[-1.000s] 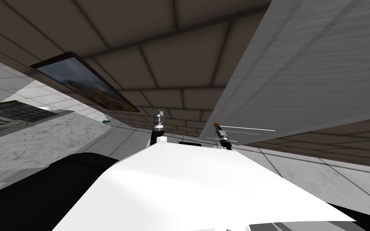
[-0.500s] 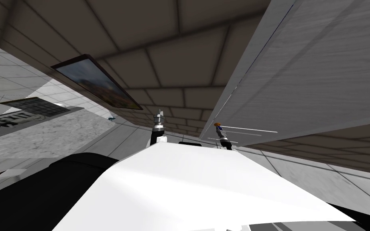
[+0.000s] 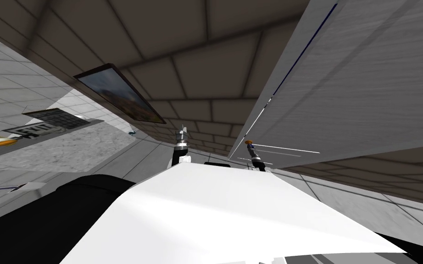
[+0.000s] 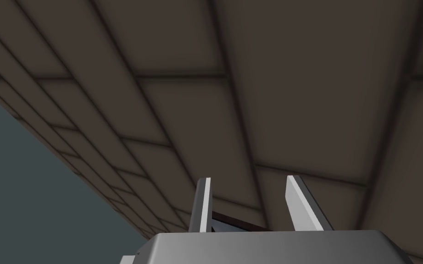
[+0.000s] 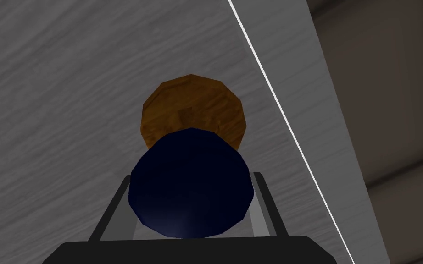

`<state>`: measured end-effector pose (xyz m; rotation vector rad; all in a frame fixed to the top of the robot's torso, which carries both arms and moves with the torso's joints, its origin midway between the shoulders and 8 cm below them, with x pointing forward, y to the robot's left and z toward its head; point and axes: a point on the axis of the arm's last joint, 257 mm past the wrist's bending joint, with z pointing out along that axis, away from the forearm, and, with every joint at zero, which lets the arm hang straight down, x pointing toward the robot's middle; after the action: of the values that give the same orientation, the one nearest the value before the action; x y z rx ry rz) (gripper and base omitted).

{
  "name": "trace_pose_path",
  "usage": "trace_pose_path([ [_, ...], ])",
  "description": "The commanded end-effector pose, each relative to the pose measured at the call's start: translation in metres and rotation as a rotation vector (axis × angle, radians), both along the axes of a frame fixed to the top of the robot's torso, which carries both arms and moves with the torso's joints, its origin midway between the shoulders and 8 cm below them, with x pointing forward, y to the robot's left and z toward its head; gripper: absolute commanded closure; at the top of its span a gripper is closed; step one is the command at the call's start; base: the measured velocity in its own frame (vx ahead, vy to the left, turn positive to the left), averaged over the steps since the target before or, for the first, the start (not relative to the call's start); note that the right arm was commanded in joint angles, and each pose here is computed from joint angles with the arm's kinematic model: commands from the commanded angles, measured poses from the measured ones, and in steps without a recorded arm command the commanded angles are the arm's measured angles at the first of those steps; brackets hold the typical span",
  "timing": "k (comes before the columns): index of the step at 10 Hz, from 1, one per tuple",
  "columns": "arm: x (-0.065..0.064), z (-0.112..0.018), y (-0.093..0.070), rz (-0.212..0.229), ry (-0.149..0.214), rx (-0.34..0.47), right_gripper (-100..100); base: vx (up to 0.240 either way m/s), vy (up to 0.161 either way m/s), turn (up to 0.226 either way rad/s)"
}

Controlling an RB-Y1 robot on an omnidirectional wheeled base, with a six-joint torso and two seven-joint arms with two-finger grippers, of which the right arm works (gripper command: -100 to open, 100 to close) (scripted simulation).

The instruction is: Pull the door open

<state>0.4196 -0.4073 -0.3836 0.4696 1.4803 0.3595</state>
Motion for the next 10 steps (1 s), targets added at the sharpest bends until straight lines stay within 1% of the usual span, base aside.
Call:
trace_pose_path([
  [1, -0.0005, -0.0028, 0.0038, 0.002, 0.0, 0.044, 100, -0.033, -0.024, 0.041],
  [3, -0.0003, -0.002, 0.0013, -0.008, -0.009, 0.119, 100, -0.035, -0.021, 0.066],
  [4, -0.0003, -0.002, 0.0013, -0.008, -0.01, 0.127, 100, -0.035, -0.022, 0.042],
  [6, -0.0002, -0.0012, -0.0013, -0.018, -0.021, 0.202, 100, -0.039, -0.02, 0.077],
  [7, -0.0002, -0.0012, -0.0013, -0.018, -0.022, 0.212, 100, -0.031, -0.019, 0.028],
  [8, -0.0001, -0.0008, -0.0027, -0.023, -0.028, 0.255, 100, -0.032, -0.023, 0.062],
  [9, -0.0001, -0.0008, -0.0027, -0.023, -0.028, 0.258, 100, -0.028, -0.02, 0.038],
  [10, 0.0, -0.0004, -0.004, -0.028, -0.035, 0.304, 100, -0.03, -0.015, 0.055],
])
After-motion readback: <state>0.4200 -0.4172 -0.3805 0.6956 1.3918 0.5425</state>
